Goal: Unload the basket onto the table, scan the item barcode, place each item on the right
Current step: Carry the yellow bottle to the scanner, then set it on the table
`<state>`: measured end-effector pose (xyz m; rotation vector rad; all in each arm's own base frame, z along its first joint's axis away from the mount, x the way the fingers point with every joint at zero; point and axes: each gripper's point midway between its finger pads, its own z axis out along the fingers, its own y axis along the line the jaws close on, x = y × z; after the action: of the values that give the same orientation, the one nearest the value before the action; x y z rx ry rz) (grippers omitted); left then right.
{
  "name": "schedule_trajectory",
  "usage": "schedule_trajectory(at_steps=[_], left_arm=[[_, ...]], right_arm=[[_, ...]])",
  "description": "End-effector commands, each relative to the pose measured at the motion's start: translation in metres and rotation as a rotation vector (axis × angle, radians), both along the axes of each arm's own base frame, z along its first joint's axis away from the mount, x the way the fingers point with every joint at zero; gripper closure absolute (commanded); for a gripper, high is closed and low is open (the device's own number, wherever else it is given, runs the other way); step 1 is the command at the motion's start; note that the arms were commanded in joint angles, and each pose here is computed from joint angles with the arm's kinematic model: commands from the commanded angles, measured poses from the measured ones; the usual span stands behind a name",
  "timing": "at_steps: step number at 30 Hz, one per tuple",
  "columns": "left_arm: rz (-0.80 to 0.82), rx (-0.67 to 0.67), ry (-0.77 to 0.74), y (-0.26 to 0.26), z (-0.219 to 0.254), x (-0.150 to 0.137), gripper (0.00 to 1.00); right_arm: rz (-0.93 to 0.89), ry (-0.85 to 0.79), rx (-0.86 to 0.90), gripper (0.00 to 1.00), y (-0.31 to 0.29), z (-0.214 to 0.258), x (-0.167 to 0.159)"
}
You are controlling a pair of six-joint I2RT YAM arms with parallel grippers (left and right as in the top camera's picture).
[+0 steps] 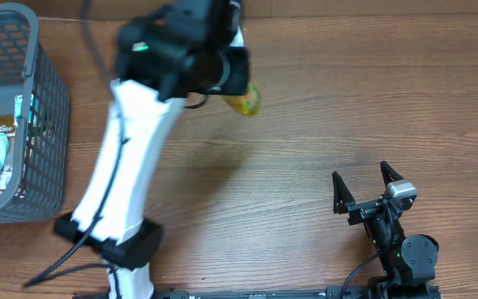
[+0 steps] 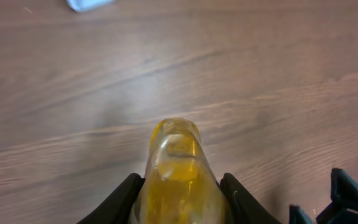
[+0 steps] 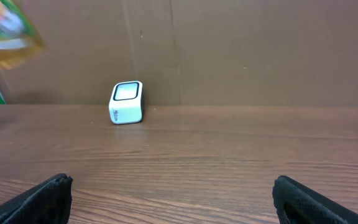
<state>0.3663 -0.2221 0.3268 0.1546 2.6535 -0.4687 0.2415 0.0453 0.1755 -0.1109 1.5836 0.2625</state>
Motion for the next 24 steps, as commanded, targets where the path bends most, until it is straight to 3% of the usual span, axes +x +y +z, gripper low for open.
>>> schedule_trajectory(at_steps=[1,13,24], left_arm=[[0.037,0.000,0.073,-0.028,-0.028,0.004,0.84],[0.042,0.159,0.168,-0.104,-0.121,-0.004,0.83],[-0.005,0.261,0.151,-0.152,-0.187,-0.009,0.82]], right_arm=[[-0.010,0.001,0.000,0.00,-0.002,-0.003,0.001],[-0.010,0.001,0.000,0.00,-0.002,-0.003,0.001],[-0.010,0.001,0.000,0.00,-0.002,-0.003,0.001]])
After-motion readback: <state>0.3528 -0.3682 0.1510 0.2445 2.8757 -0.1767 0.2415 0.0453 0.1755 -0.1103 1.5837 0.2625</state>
